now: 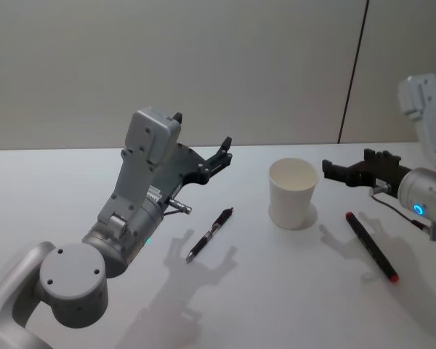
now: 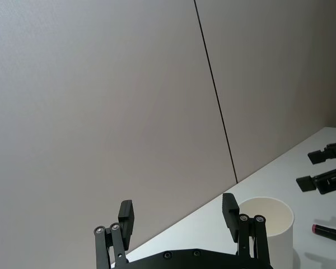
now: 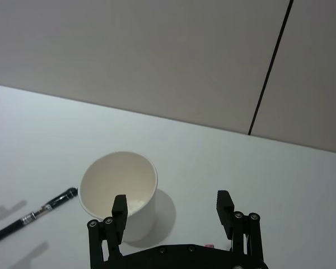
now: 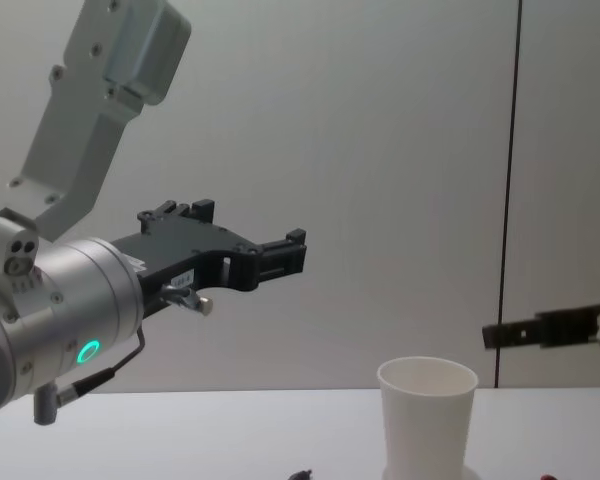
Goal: Place the pen into the pen holder.
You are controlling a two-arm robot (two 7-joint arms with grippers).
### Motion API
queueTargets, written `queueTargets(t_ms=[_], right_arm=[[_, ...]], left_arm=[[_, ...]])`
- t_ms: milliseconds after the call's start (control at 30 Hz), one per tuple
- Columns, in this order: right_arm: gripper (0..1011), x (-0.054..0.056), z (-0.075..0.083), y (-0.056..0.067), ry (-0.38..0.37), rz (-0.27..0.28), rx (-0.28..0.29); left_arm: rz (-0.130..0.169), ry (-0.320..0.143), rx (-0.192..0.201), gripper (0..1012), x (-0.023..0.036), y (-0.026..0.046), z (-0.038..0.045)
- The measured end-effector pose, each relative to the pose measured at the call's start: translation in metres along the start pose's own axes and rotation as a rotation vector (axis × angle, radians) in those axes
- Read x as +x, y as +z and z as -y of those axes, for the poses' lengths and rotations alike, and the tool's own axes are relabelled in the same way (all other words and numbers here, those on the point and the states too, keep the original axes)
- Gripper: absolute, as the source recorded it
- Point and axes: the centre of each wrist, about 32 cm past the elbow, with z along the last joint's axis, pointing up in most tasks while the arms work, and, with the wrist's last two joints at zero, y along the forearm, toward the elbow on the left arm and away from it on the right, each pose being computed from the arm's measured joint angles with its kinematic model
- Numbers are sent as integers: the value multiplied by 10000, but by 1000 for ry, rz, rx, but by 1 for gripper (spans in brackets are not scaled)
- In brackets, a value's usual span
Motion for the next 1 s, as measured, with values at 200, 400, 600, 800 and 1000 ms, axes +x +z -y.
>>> queueTargets(t_ms=[200, 400, 600, 800, 1000], right_arm=[[1001, 28, -73, 23, -2, 4, -80], [1001, 79, -104, 24, -13, -2, -132], [1001, 166, -108, 15, -33, -17, -182], [1001, 226, -100, 4, -46, -32, -215], [1001, 270, -96, -17, -59, -55, -255]], left_arm=[[0, 0, 0, 1004, 0, 0, 0], [0, 0, 0, 1004, 0, 0, 0], [0, 0, 0, 1004, 0, 0, 0], [0, 0, 0, 1004, 0, 0, 0], [0, 0, 0, 1004, 0, 0, 0]])
